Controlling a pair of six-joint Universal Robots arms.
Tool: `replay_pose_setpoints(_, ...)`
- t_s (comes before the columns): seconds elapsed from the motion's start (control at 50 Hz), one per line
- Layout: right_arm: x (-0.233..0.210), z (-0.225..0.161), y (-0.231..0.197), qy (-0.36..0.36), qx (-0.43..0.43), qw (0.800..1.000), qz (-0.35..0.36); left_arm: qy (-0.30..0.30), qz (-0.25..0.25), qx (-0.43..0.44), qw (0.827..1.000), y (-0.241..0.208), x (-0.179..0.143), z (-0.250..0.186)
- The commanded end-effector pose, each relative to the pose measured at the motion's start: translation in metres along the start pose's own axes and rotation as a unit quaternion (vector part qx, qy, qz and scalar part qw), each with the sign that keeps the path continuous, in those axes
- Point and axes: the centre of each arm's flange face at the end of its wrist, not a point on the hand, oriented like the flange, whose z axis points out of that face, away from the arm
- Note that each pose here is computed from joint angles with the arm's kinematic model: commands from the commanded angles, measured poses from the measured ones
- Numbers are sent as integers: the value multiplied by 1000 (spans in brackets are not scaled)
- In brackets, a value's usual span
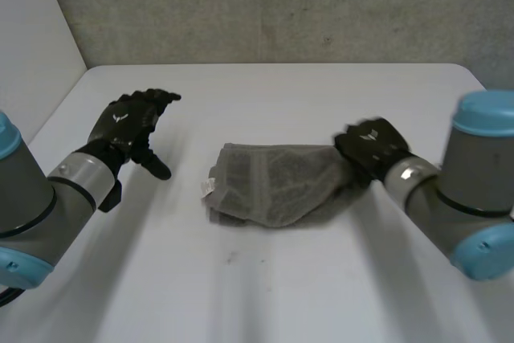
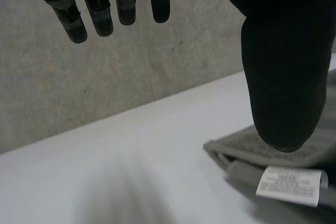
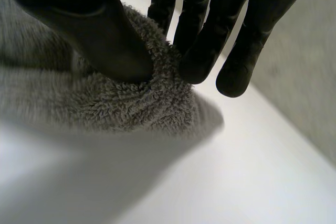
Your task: Fold the towel.
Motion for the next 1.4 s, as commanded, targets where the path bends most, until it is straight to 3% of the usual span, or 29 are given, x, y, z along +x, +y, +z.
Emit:
replay_pose_setpoints(0.02, -81, 7, -61, -119, 89, 986, -75, 19, 0, 33, 999, -23, 14, 5)
replay_pose_setpoints(0.1, -136, 12, -58, -207, 87, 965, -136, 29, -9, 44, 999, -32, 22, 6)
replay_pose_setpoints(0.24, -169, 15, -49, -249, 67, 955, -148, 39, -56, 63, 996, -55, 26, 11)
replay_pose_setpoints(0.38, -147, 8, -60, -221, 62, 973, -35, 50, -75, 68, 994, -64, 33, 14)
replay_pose_setpoints(0.48, -87, -8, -64, -144, 59, 987, 51, 49, -76, 73, 993, -65, 37, 17)
replay_pose_setpoints(0.64, -26, -9, -47, -58, 20, 985, 162, 39, -80, 42, 995, -39, 60, 22)
replay_pose_setpoints(0.74, -29, 0, -36, -59, 3, 982, 178, 54, -76, -10, 996, 0, 83, 23)
replay_pose_setpoints(0.92, -54, 27, 0, -78, -42, 979, 186, 61, -70, -82, 992, 55, 93, 24)
replay_pose_setpoints(1.1, -73, 41, 23, -93, -73, 974, 195, 49, 12, -116, 992, 77, 89, 23)
replay_pose_setpoints(1.18, -64, 35, 4, -88, -48, 976, 193, 31, 18, -108, 993, 65, 86, 21)
replay_pose_setpoints(1.32, -34, 7, -55, -62, 34, 980, 186, 25, 11, -23, 999, -9, 86, 9)
replay_pose_setpoints(1.4, 1, -22, -100, 2, 96, 978, 183, 19, 7, 19, 1000, -48, 82, -2)
